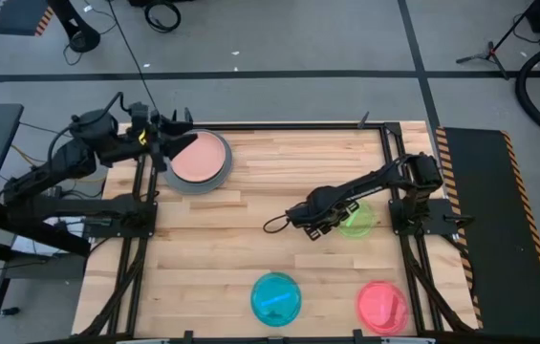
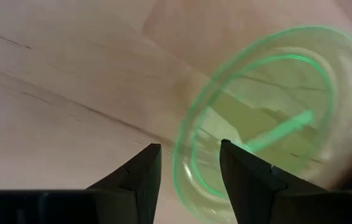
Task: Stack plastic plates
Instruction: Stack the green plate on the blue plate
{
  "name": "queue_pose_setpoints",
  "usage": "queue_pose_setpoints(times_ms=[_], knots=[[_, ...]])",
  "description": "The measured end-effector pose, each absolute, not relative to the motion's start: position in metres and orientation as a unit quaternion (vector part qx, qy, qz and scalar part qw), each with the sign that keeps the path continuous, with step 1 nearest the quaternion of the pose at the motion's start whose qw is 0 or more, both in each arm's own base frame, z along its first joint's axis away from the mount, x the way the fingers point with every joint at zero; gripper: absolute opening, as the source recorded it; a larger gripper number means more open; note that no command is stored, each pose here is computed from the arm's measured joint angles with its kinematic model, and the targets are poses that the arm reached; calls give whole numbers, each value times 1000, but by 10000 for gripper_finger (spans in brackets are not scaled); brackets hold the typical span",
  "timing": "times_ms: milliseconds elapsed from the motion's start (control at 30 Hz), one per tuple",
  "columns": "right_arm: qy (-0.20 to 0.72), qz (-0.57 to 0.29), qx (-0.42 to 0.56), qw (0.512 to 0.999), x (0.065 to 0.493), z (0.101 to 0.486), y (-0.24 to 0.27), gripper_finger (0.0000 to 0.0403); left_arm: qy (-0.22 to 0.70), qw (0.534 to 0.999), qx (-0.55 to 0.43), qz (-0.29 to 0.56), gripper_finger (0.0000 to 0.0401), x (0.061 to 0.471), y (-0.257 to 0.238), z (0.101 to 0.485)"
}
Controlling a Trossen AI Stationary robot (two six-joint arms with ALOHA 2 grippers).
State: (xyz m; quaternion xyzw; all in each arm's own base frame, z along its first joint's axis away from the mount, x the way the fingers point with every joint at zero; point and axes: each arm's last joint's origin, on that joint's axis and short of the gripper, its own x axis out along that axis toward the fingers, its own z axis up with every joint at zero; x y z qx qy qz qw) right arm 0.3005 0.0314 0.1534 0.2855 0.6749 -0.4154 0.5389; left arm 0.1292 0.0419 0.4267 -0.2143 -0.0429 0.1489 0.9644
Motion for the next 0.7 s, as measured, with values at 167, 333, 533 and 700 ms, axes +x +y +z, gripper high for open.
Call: queue_pose_setpoints(times_ms=[167, 333, 533, 700], knots=[[659, -405, 295, 561, 301, 144, 36, 169, -63, 969, -212, 112, 245, 148, 38, 431], [644, -424, 272, 575, 299, 141, 41, 169, -43, 967, -227, 108, 245, 164, 38, 425], [641, -452, 271, 558, 289, 132, 40, 157, -19, 967, -229, 113, 245, 180, 40, 417], [635, -471, 273, 548, 282, 128, 41, 131, -22, 965, -221, 139, 245, 189, 50, 414]])
